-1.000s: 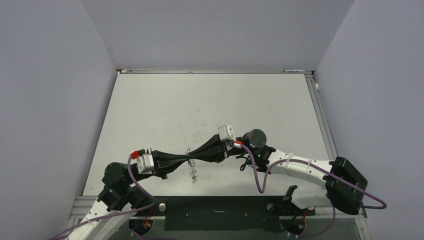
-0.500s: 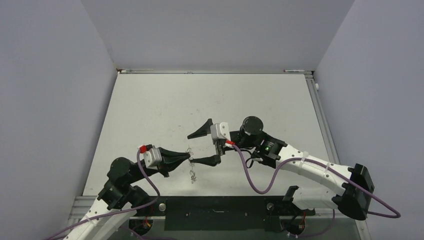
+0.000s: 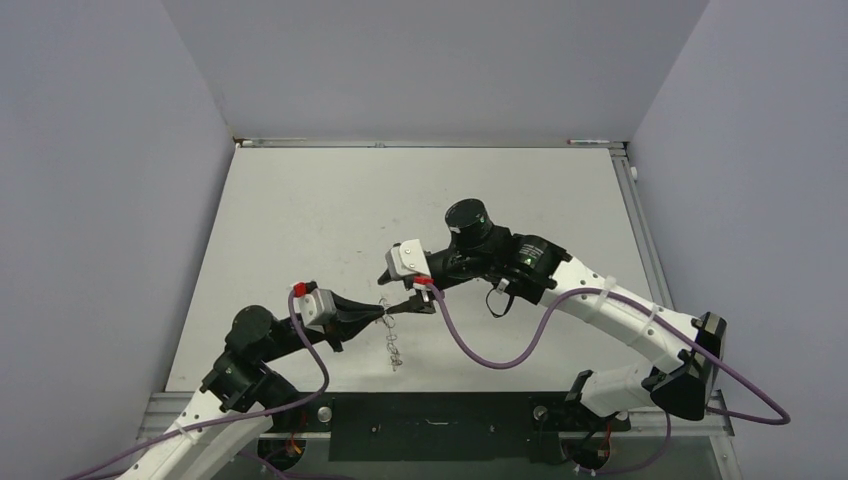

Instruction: Put the keys on the keyring

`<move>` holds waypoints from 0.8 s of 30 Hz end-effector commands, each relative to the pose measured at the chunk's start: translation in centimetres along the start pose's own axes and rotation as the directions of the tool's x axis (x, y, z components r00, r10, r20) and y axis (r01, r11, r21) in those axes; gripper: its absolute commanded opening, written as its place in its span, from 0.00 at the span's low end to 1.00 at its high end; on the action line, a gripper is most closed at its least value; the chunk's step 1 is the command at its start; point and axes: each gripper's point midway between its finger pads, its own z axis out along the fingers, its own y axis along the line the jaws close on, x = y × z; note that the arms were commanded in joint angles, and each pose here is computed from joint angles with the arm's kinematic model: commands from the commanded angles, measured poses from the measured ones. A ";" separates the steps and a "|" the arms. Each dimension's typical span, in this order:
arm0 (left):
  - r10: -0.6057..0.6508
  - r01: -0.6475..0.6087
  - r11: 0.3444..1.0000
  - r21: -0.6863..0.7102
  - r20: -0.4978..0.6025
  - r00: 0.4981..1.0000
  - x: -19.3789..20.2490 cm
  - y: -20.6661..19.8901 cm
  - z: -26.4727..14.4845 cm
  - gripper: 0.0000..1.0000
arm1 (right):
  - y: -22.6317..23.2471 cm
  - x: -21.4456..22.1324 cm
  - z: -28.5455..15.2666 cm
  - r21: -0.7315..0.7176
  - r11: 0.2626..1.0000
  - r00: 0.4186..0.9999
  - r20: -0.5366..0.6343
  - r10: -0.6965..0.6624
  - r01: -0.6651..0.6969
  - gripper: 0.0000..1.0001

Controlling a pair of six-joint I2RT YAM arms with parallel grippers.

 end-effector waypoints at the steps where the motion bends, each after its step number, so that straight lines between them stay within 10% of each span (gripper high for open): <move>1: 0.038 -0.037 0.999 -0.015 0.067 0.997 -3.2 0.2 0.0 0.00 | 1.3 0.7 0.3 -0.080 0.997 0.998 -0.059 -0.002 -0.003 0.50; 24: 0.031 -0.030 0.999 -0.019 0.071 0.997 -3.2 0.2 0.0 0.00 | 0.9 1.9 2.2 -0.080 0.997 0.996 -0.091 -0.013 0.005 0.28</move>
